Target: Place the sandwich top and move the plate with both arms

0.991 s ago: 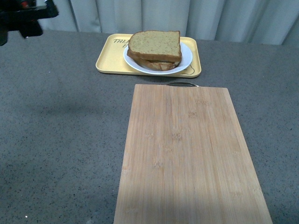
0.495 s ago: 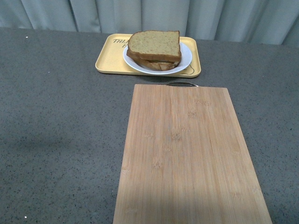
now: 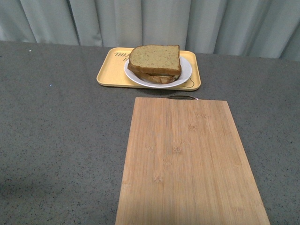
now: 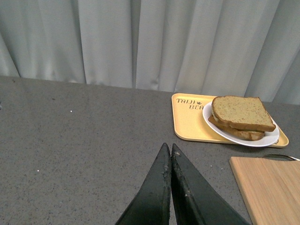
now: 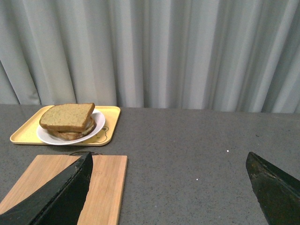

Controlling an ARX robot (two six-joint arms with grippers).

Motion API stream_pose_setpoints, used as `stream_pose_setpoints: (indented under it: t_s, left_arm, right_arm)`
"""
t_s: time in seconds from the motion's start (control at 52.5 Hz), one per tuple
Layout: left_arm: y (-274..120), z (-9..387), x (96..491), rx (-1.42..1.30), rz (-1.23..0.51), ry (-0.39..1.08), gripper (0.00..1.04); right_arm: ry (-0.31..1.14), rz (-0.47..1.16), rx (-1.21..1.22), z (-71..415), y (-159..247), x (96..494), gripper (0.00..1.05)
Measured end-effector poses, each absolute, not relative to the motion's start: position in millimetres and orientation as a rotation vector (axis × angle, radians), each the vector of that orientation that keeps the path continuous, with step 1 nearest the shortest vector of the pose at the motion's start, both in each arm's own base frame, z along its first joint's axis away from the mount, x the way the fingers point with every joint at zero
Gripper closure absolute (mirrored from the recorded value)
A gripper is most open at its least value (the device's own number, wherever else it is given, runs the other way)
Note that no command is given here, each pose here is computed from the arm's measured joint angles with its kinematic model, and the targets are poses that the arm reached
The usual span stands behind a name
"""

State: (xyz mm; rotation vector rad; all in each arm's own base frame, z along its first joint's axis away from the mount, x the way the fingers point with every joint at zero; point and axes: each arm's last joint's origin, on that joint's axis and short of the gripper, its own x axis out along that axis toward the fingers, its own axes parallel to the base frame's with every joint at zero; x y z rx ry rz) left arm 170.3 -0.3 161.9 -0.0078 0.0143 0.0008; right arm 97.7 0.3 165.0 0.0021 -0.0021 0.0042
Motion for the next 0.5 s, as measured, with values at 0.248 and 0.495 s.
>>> stream_pose_setpoints:
  t_s: [0.248,0.495]
  left_arm:
    - [0,163,152,-0.008,0.000,0.012,1.01]
    - [0,166,141,-0.007,0.000,0.001,1.01]
  right_arm:
    - [-0.002,0.004,0.002,165,0,98,0.09]
    - [-0.002,0.004,0.002,165,0,98,0.09]
